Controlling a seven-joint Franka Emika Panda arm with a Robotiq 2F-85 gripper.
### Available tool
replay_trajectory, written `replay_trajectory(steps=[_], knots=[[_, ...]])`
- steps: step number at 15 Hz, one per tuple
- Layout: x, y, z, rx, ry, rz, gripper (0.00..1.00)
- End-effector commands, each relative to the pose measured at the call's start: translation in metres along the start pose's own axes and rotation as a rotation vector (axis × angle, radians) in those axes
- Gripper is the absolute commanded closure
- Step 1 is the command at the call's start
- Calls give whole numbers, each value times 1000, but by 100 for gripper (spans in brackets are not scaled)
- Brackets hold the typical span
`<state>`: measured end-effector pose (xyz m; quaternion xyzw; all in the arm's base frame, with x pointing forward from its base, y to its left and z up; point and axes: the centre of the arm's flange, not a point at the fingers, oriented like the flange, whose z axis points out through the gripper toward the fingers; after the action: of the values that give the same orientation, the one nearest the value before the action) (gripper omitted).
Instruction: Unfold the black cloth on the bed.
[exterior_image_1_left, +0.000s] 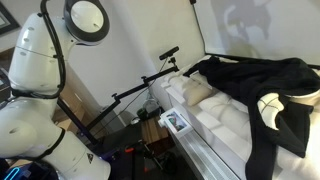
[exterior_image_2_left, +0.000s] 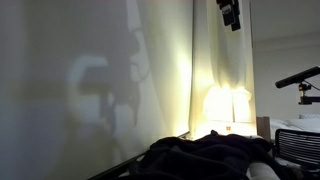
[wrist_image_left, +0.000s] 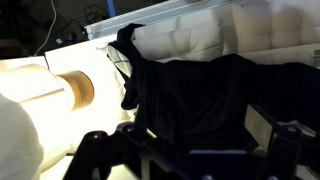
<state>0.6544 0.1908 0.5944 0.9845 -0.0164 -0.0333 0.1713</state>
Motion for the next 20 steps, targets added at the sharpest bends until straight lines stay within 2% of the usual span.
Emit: replay_trajectory(steps=[1,2,3,4,11,15,20], knots=[[-1,32,31,23,-60,73,0],[3,37,37,3,-63,86,0],[1,38,39,29,-75,64,0],[19,33,29,3,-50,58,0],[21,35,32,15,-57,56,0],[-5,47,48,5,-30,44,0],[-8,70,78,16,-38,63,0]])
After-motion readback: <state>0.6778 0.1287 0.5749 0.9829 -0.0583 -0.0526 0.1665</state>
